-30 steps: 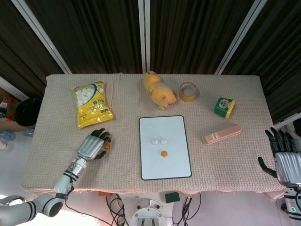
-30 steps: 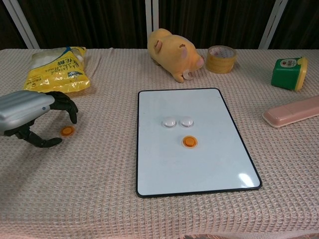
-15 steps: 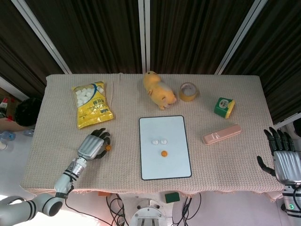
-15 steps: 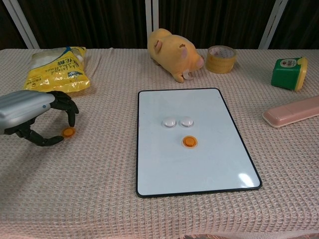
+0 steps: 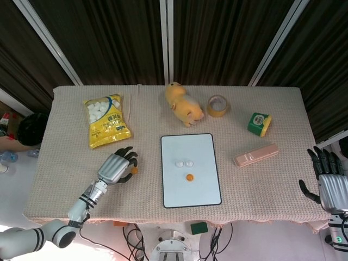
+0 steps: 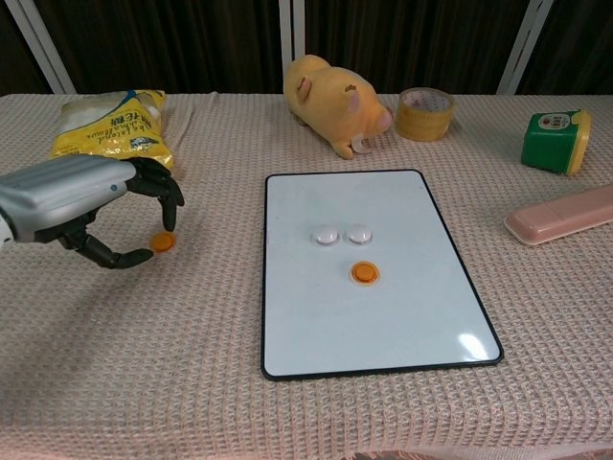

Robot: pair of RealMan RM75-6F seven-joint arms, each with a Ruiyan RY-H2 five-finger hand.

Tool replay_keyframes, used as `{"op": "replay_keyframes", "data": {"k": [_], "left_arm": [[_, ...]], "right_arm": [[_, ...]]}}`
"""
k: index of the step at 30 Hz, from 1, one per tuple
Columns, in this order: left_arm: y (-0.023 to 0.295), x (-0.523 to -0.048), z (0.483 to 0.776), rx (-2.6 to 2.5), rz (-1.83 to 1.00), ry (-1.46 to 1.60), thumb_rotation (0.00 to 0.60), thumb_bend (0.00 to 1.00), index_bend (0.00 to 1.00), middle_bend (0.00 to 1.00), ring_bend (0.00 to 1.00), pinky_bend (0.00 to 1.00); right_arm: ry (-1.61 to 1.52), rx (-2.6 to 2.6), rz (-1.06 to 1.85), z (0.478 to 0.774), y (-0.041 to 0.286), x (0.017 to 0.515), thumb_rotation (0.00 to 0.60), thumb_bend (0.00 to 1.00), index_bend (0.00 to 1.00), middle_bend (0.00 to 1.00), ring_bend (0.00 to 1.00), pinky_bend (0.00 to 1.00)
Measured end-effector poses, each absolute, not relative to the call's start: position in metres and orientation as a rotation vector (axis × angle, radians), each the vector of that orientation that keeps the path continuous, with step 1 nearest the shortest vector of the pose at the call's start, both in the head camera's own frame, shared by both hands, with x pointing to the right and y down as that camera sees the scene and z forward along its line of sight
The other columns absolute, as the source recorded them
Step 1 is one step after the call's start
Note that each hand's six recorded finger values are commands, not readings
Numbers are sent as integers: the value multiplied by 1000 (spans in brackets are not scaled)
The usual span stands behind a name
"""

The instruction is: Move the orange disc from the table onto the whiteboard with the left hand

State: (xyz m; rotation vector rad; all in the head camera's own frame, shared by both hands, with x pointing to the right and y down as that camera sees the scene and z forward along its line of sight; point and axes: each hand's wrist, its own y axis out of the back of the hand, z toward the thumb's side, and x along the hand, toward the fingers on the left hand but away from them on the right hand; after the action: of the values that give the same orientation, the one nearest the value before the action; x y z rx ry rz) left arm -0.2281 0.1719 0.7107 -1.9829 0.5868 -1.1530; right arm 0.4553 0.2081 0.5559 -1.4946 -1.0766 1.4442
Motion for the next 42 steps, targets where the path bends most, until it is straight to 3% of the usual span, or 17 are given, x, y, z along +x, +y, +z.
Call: {"op": "replay_keyframes", "data": {"k": [7,17,42], "left_arm": [[172,-172,702,-2009,-1019,466,600,312,499,252,107,220],[178,-114,715,-2039,-915,423,600,312,540,209,70,200],[172,-76,728,-2044,-889,348,600,312,584,183,45,155]], "right_arm": [[-1094,-1489,1421,551,205,456,600,327,0,0,0,0],[-1117,-1472,1391,544,204,458,600,327,0,0,0,0],[-1136,-1442,1404,542,205,467,600,327,0,0,0,0]]}}
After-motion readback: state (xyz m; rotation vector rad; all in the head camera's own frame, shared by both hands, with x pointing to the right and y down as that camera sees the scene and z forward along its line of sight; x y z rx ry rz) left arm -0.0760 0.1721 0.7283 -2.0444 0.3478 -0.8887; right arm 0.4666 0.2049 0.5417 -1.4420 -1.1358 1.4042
